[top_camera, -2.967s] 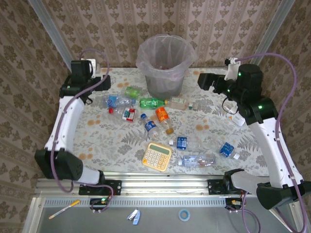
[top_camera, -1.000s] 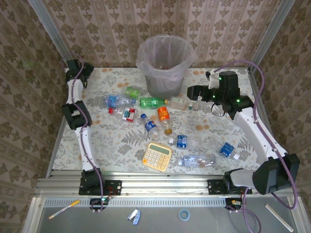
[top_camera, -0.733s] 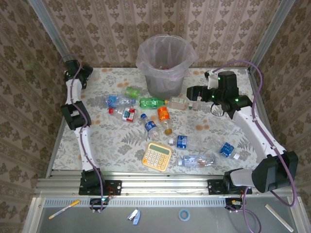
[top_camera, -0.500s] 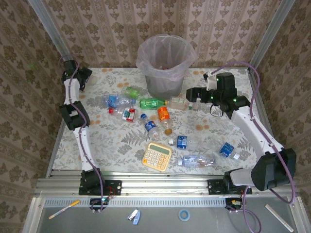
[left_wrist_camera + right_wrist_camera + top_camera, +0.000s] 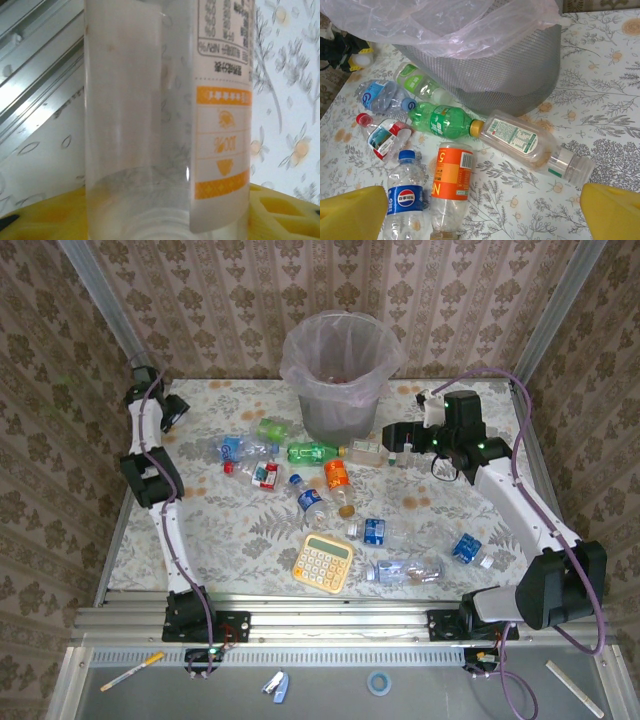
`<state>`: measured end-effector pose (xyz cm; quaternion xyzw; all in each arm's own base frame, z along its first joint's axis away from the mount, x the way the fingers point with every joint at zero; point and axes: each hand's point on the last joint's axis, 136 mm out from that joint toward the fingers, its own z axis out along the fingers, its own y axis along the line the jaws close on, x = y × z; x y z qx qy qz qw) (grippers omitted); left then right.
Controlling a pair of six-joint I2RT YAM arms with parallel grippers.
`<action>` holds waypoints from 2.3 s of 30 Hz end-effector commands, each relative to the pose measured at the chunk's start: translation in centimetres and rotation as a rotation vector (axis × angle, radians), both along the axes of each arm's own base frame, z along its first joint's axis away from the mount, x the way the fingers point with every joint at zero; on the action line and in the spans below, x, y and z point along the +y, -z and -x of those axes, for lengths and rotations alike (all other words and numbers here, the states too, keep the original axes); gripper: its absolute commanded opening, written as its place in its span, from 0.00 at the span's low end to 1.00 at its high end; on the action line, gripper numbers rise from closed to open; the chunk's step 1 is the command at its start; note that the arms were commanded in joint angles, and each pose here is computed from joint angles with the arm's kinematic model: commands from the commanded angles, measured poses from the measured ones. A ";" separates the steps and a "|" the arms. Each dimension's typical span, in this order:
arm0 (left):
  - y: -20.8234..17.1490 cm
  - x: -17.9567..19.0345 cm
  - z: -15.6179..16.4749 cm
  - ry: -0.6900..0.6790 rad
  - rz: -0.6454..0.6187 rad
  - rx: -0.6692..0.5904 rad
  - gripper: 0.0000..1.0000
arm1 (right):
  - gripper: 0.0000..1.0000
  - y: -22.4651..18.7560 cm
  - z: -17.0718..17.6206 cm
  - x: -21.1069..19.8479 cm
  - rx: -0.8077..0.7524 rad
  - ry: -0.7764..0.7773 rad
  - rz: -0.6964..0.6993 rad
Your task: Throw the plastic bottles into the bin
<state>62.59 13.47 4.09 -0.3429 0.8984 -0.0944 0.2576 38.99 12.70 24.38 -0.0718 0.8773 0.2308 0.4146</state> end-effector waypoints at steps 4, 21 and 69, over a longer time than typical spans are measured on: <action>-3.7 -2.5 3.5 0.143 -0.159 0.090 0.48 | 1.00 -1.1 0.7 -0.4 -0.033 0.001 0.011; -40.5 -24.5 13.4 0.594 -0.175 -1.208 0.50 | 1.00 -5.1 4.4 -3.3 -0.164 0.120 0.033; -41.1 -30.6 33.2 0.913 -0.165 -1.109 1.00 | 1.00 11.4 9.5 -3.8 0.530 0.217 0.103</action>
